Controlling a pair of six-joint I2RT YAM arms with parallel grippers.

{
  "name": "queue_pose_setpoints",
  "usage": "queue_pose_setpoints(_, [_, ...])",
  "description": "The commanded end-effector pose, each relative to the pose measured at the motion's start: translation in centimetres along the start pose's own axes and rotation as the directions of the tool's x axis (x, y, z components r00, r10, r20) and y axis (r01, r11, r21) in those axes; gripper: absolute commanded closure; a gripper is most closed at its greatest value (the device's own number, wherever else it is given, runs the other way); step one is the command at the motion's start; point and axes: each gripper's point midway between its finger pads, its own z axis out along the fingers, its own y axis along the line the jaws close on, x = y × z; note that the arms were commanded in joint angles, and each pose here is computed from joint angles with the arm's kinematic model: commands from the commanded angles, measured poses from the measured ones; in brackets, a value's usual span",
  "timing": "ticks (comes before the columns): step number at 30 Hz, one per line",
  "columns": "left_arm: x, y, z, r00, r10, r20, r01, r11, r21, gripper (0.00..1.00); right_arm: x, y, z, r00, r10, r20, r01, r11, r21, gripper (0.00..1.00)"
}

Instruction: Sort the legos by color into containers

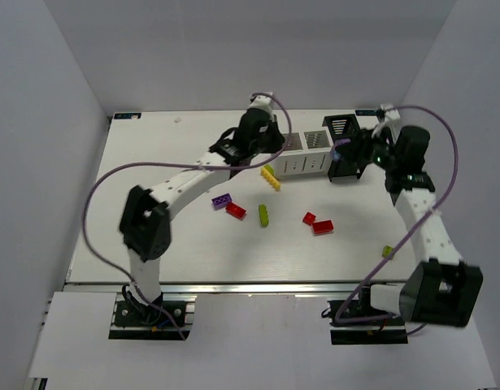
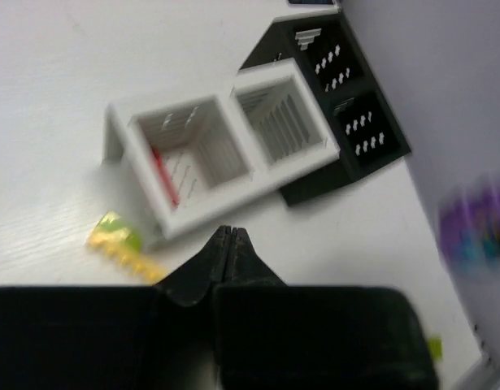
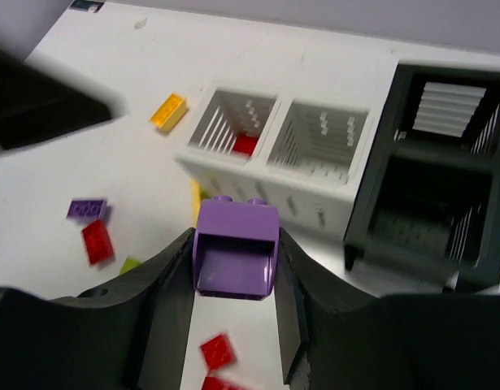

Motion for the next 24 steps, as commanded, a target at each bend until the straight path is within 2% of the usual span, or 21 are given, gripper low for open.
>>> queue_pose_setpoints(1, [-5.5,-1.4,-11.1,0.988,-0.042,0.151,0.024,0.993,0.118,0.92,-5.1,-1.2,3.5,0.990,-0.138,0.043,0.136,0.989,0.052,1.00])
queue_pose_setpoints(2, [-4.7,-0.4,-12.5,0.988,-0.038,0.151,0.023,0.995,0.098,0.72,-4.5,-3.6,4.8,0.992,-0.124,0.008,0.121,0.984,0.128,1.00])
queue_pose_setpoints(3, [-3.7,1.3,-13.6,0.989,-0.036,0.143,0.028,0.998,0.060,0.58,-5.9,-3.0,5.9,0.989,-0.148,0.023,0.144,0.980,0.137,1.00])
queue_pose_setpoints(4, [-1.6,3.4,-15.8,0.992,-0.029,0.120,0.028,1.000,0.009,0.47,-5.9,-2.2,7.2,0.988,-0.155,0.015,0.152,0.979,0.138,1.00])
queue_pose_setpoints(5, [-0.5,4.6,-16.7,0.994,-0.022,0.106,0.025,0.999,-0.022,0.33,-5.0,-3.8,8.5,0.990,-0.139,-0.019,0.140,0.971,0.196,1.00])
queue_pose_setpoints(6, [0.4,6.1,-17.5,0.995,-0.019,0.094,0.025,0.998,-0.062,0.29,-4.4,-4.0,9.2,0.991,-0.126,-0.049,0.134,0.969,0.209,1.00])
queue_pose_setpoints(7, [2.3,7.7,-18.8,0.998,-0.010,0.065,0.016,0.994,-0.106,0.27,-4.1,-4.9,10.3,0.991,-0.118,-0.070,0.131,0.962,0.239,1.00])
queue_pose_setpoints(11, [5.6,11.1,-21.2,1.000,0.009,0.023,-0.004,0.982,-0.186,0.21,-2.9,-5.6,12.8,0.988,-0.107,-0.110,0.132,0.958,0.256,1.00])
queue_pose_setpoints(15, [7.2,13.1,-22.5,1.000,0.019,0.016,-0.014,0.969,-0.245,0.15,-1.9,-6.7,14.4,0.979,-0.124,-0.161,0.167,0.941,0.294,1.00])
queue_pose_setpoints(20, [9.1,14.3,-22.8,1.000,0.000,0.008,0.002,0.965,-0.264,0.13,-0.3,-7.5,15.8,0.972,-0.112,-0.205,0.171,0.940,0.295,1.00])
queue_pose_setpoints(21, [9.8,14.6,-22.8,1.000,-0.003,-0.001,0.003,0.964,-0.267,0.13,-0.2,-7.5,15.9,0.971,-0.110,-0.211,0.169,0.943,0.286,0.91])
queue_pose_setpoints(23, [10.2,14.8,-22.8,1.000,-0.012,-0.005,0.011,0.962,-0.273,0.12,0.4,-7.4,16.4,0.969,-0.102,-0.225,0.162,0.951,0.265,0.80])
queue_pose_setpoints(24, [10.5,15.0,-22.7,1.000,-0.014,-0.014,0.010,0.960,-0.281,0.12,0.9,-7.3,16.6,0.966,-0.100,-0.237,0.161,0.953,0.257,0.62])
